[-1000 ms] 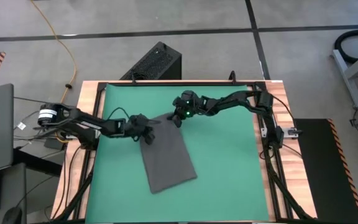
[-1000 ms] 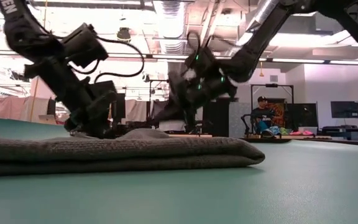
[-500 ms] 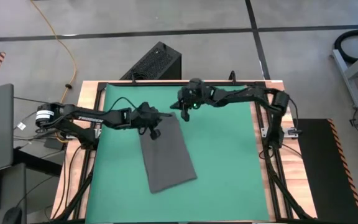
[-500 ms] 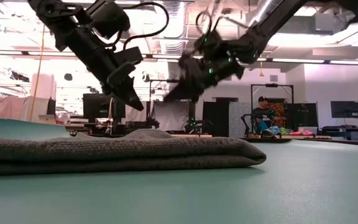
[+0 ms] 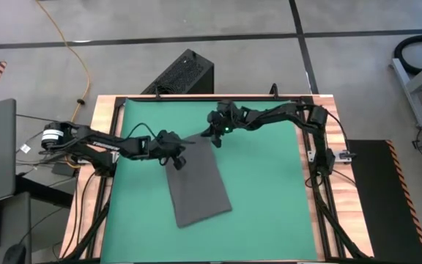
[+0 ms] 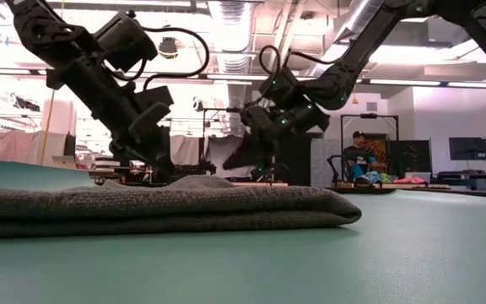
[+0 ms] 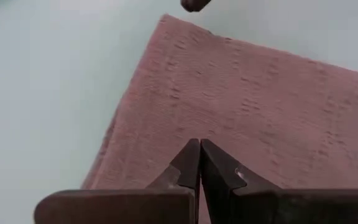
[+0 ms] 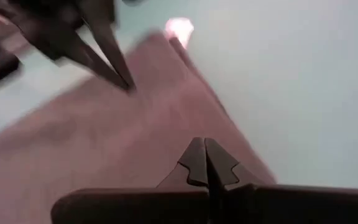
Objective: Roll towel
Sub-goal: Roll the gray towel
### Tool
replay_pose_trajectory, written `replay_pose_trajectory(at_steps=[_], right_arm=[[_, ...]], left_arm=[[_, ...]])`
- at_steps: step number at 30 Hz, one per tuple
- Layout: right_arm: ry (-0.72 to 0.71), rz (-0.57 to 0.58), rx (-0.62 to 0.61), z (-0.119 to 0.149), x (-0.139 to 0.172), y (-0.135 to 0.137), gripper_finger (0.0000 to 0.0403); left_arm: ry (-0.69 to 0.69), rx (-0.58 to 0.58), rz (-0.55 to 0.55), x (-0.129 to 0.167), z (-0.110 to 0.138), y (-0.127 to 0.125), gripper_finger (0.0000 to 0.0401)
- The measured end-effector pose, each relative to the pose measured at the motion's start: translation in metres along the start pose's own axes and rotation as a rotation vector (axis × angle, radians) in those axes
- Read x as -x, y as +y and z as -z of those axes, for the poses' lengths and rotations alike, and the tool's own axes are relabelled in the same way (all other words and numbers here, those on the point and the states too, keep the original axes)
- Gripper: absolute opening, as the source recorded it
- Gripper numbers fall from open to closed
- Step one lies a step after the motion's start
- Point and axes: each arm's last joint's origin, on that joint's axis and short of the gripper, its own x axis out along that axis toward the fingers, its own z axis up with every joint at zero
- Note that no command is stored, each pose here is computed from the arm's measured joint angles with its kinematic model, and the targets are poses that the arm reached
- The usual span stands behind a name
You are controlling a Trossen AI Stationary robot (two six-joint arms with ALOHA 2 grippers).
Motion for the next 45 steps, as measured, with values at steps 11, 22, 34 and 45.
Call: replay_pose_trajectory(at_steps=[11,22,34,45], right_arm=[[-0.040,0.121,0.068,0.003,0.063,0.001,0.0001],[-0.083,0.028,0.127,-0.027,0.098,0.031,0.0007],[-0.101,0.133,0.122,-0.045,0.176,0.047,0.0010],[-0.187,0.058,0.071,0.009,0.157,0.057,0.0009]], left_arm=[[0.032,-0.094,-0.016,-0.001,0.011,0.006,0.0000],[0.031,-0.164,0.066,-0.022,0.004,0.029,0.0000],[0.044,-0.256,0.229,-0.085,-0.013,0.015,0.0000],[0.003,-0.188,0.233,-0.105,-0.067,-0.001,0.0000]])
